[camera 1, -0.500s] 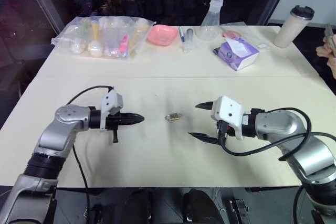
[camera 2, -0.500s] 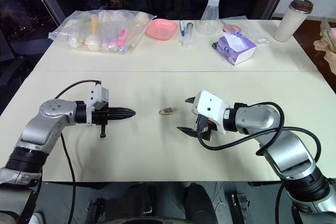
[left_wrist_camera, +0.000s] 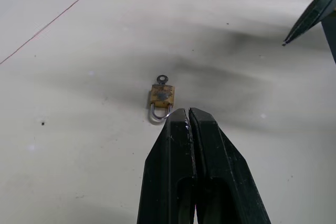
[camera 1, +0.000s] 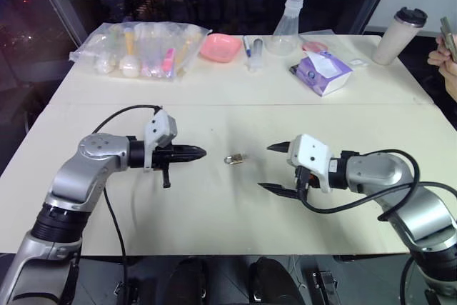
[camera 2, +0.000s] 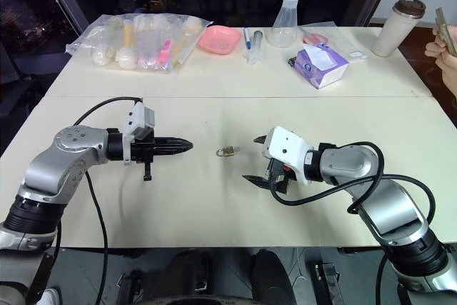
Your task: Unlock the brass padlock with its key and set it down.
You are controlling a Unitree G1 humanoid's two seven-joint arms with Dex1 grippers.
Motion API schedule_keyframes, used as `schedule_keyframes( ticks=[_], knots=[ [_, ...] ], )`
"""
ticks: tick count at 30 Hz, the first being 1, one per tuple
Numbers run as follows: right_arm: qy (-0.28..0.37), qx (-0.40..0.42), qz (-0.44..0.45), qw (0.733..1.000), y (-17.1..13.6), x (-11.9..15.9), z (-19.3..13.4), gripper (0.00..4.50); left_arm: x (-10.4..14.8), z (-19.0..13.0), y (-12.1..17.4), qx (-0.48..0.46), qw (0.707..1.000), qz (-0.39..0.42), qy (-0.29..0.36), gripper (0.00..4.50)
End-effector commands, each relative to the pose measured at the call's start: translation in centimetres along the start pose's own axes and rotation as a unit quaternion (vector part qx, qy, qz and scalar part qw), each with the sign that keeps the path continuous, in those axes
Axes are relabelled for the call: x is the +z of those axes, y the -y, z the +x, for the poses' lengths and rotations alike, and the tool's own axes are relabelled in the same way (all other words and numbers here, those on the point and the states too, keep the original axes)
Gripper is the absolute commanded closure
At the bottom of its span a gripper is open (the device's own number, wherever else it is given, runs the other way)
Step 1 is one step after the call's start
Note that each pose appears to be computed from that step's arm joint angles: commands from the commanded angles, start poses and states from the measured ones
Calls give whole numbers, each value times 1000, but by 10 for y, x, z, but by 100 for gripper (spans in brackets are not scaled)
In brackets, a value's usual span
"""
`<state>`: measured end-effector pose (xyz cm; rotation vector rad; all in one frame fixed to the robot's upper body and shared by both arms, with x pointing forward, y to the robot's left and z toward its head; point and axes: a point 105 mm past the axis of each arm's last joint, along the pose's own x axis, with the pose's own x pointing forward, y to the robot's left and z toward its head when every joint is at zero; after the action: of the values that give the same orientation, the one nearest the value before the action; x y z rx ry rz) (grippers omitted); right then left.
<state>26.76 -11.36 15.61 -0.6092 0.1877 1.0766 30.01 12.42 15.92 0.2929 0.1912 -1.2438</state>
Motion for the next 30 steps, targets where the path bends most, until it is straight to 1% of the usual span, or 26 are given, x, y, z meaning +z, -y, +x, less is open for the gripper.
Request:
schedule_keyframes(
  ticks=[1, 6, 14, 20, 23, 28, 30],
  knots=[
    [3, -9, -20, 1000, 2, 4, -3, 3, 17, 0, -1, 5, 1000, 27, 9, 450],
    [4, -10, -18, 1000, 1, 5, -3, 3, 22, 3, 0, 3, 1000, 28, 12, 450],
    [0, -17, -19, 1000, 1, 2, -4, 3, 20, 12, 5, -4, 999, 39, 15, 450],
    [3, -21, -17, 1000, 0, 3, -3, 3, 13, 20, 11, -3, 999, 37, 21, 450],
    [3, -21, -16, 1000, -1, 3, -4, 0, 6, 27, 12, 9, 999, 30, 24, 367],
    [2, -25, -15, 1000, -1, 3, -4, 0, -15, 43, 12, 24, 999, 39, 16, 153],
    [2, -27, -15, 1000, -1, 3, -4, 0, -19, 49, 7, 36, 998, 44, 20, 65]
  ],
)
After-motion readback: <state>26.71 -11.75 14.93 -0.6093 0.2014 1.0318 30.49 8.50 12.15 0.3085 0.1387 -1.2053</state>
